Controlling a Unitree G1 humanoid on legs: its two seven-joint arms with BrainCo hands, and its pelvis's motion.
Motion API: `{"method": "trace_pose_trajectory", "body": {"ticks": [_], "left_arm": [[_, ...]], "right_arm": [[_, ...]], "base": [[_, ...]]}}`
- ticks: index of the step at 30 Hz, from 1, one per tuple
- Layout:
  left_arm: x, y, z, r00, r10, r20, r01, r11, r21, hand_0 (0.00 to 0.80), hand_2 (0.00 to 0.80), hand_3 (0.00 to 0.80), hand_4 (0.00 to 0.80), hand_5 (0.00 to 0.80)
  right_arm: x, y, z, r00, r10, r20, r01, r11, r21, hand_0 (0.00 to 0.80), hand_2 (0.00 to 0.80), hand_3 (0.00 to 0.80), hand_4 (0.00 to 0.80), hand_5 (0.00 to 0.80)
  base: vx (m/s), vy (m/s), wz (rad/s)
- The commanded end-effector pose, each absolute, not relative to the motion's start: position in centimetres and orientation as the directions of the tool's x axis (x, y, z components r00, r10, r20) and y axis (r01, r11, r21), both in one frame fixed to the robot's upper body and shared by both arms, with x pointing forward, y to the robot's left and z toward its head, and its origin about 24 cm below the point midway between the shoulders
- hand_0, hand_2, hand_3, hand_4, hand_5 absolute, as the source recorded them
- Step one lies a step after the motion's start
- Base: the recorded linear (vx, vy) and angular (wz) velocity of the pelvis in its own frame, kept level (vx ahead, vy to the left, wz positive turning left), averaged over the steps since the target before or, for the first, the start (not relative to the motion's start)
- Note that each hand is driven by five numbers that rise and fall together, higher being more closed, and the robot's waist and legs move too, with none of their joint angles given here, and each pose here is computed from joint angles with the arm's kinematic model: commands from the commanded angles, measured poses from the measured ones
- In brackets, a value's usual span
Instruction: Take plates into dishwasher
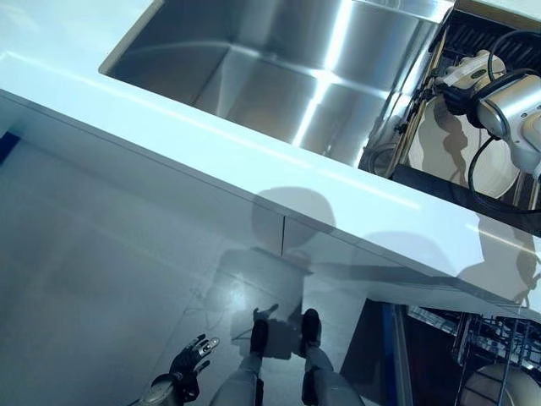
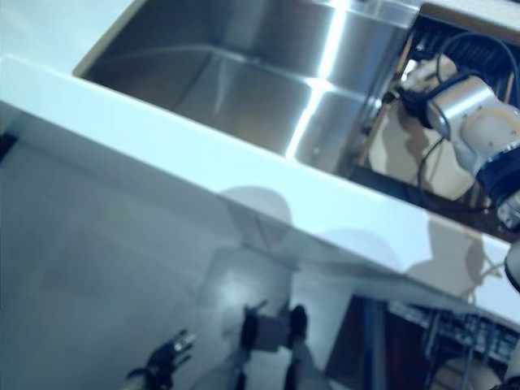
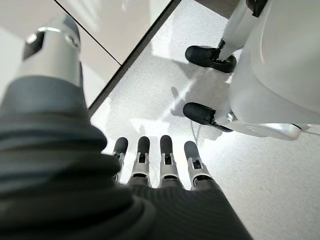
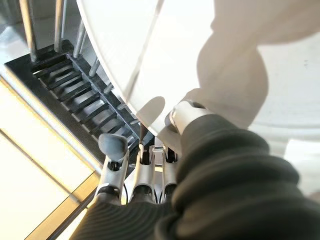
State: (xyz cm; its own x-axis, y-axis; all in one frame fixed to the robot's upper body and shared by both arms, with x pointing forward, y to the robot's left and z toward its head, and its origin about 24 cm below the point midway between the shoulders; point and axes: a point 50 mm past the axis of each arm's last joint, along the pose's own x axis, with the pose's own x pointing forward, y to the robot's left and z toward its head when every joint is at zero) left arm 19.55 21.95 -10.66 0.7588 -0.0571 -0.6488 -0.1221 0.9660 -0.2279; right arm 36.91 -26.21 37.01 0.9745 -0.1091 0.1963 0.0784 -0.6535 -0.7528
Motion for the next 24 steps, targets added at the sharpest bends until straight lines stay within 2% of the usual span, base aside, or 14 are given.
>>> {"method": "trace_pose_trajectory", "body": {"ticks": [1, 11, 24], "left_arm": [[17.9, 23.2, -11.2, 0.726, -0.052, -0.685, -0.098, 0.979, -0.179, 0.0, 0.0, 0.0, 0.0, 0.0], [17.7, 23.2, -11.4, 0.71, -0.051, -0.702, -0.102, 0.979, -0.174, 0.0, 0.0, 0.0, 0.0, 0.0], [17.9, 22.8, -11.4, 0.715, -0.061, -0.696, -0.1, 0.977, -0.188, 0.0, 0.0, 0.0, 0.0, 0.0]], "right_arm": [[34.7, -28.7, 41.3, 0.898, -0.201, 0.392, 0.161, -0.68, -0.716, 0.8, 0.8, 0.8, 0.8, 0.8], [33.6, -30.7, 41.9, 0.83, -0.261, 0.493, 0.178, -0.714, -0.677, 0.8, 0.8, 0.8, 0.8, 0.8], [33.8, -30.9, 41.3, 0.808, -0.256, 0.531, 0.197, -0.732, -0.652, 0.8, 0.8, 0.8, 0.8, 0.8]], "base": [[0.0, 0.0, 0.0], [0.0, 0.0, 0.0], [0.0, 0.0, 0.0]]}}
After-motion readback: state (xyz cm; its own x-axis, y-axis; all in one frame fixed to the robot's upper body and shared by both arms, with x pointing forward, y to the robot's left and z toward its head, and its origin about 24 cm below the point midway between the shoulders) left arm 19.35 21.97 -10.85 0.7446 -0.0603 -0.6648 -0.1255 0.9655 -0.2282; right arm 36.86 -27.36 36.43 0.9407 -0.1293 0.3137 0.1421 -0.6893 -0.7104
